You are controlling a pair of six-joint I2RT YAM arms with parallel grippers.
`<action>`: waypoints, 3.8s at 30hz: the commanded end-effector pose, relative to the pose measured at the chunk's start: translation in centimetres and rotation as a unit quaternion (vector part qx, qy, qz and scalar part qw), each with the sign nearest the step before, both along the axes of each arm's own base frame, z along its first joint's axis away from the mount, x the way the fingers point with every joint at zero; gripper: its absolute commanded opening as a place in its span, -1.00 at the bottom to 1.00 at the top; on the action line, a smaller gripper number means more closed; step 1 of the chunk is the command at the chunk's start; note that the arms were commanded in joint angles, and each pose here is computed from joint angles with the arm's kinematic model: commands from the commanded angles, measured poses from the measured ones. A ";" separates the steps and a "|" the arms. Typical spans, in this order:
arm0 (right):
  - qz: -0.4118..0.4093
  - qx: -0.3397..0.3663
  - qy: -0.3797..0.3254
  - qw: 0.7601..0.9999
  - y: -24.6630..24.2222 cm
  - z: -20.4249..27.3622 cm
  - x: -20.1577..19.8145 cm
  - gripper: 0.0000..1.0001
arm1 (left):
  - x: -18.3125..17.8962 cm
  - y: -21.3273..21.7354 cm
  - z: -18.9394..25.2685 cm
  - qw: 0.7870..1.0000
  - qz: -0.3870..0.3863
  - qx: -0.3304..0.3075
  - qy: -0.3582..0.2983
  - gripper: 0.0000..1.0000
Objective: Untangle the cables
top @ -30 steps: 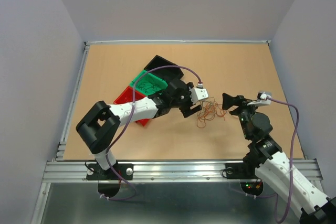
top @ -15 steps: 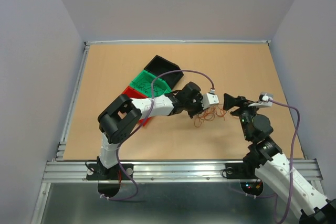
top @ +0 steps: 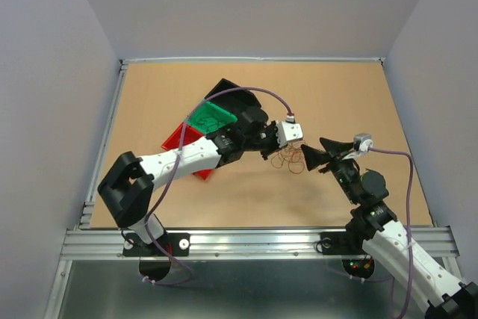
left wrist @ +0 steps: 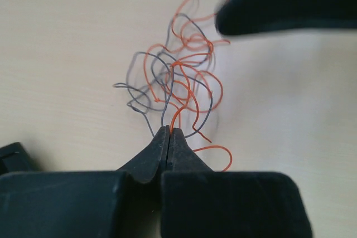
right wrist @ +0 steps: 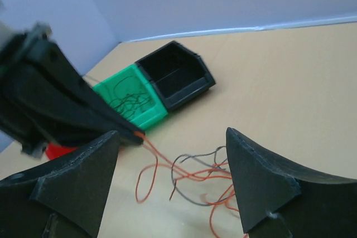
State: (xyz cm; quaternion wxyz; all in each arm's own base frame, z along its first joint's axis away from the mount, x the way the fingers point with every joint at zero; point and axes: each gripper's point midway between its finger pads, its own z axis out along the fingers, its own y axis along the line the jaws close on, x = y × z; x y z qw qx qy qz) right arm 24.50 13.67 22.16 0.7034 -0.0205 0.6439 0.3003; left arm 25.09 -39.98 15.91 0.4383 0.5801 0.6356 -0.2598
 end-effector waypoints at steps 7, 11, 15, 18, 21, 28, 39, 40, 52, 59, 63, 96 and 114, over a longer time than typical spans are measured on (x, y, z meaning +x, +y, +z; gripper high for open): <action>0.207 -0.039 -0.144 0.967 6.3 2.4 -3.8 0.75 | -1.8 2.5 9.6 0.991 -0.017 -0.110 -0.069 -1.00; 0.248 -0.038 -0.130 0.959 8.3 2.2 -2.8 0.75 | -2.3 4.0 12.6 0.985 -0.007 -0.143 -0.096 -1.00; 0.281 -0.037 -0.104 0.953 10.4 1.3 -0.9 0.75 | -1.6 5.3 15.9 0.977 0.026 -0.168 -0.127 -1.00; 0.289 -0.040 -0.076 0.953 11.9 -0.1 1.6 0.74 | -0.3 6.0 21.3 0.967 0.064 -0.191 -0.156 -1.00; 0.285 -0.033 -0.062 0.956 12.8 -0.8 3.6 0.66 | 0.2 6.4 27.5 0.953 0.079 -0.223 -0.189 -1.00; 0.211 -0.001 -0.005 0.977 12.6 -2.7 8.2 0.10 | 2.8 12.4 44.1 0.875 0.235 -0.315 -0.284 -1.00; -0.045 0.055 0.086 0.994 5.1 -4.5 12.7 -0.19 | 8.4 27.6 51.6 0.682 0.519 -0.387 -0.339 -1.00; -0.063 0.056 0.091 0.992 4.4 -4.9 12.7 -0.21 | 9.5 27.6 50.5 0.695 0.515 -0.374 -0.335 -1.00; -0.114 0.047 0.075 0.989 1.3 -4.0 11.0 -0.33 | 17.6 21.1 35.6 0.844 0.373 -0.292 -0.251 -1.00; 0.163 -0.047 -0.005 0.985 10.9 -3.0 8.8 0.99 | 10.6 18.4 32.2 0.887 0.252 -0.340 -0.184 -1.00; 0.286 -0.043 -0.018 0.957 15.0 -4.0 7.1 1.00 | 6.7 18.1 31.9 0.896 0.210 -0.360 -0.155 -1.00; 0.405 -0.087 0.016 0.910 29.0 -7.3 8.7 0.06 | -2.0 24.2 33.8 0.823 0.239 -0.476 -0.197 -1.00; 0.246 -0.032 -0.028 0.968 15.9 1.7 1.5 -0.99 | 2.8 11.8 21.2 0.954 0.020 -0.289 -0.083 -1.00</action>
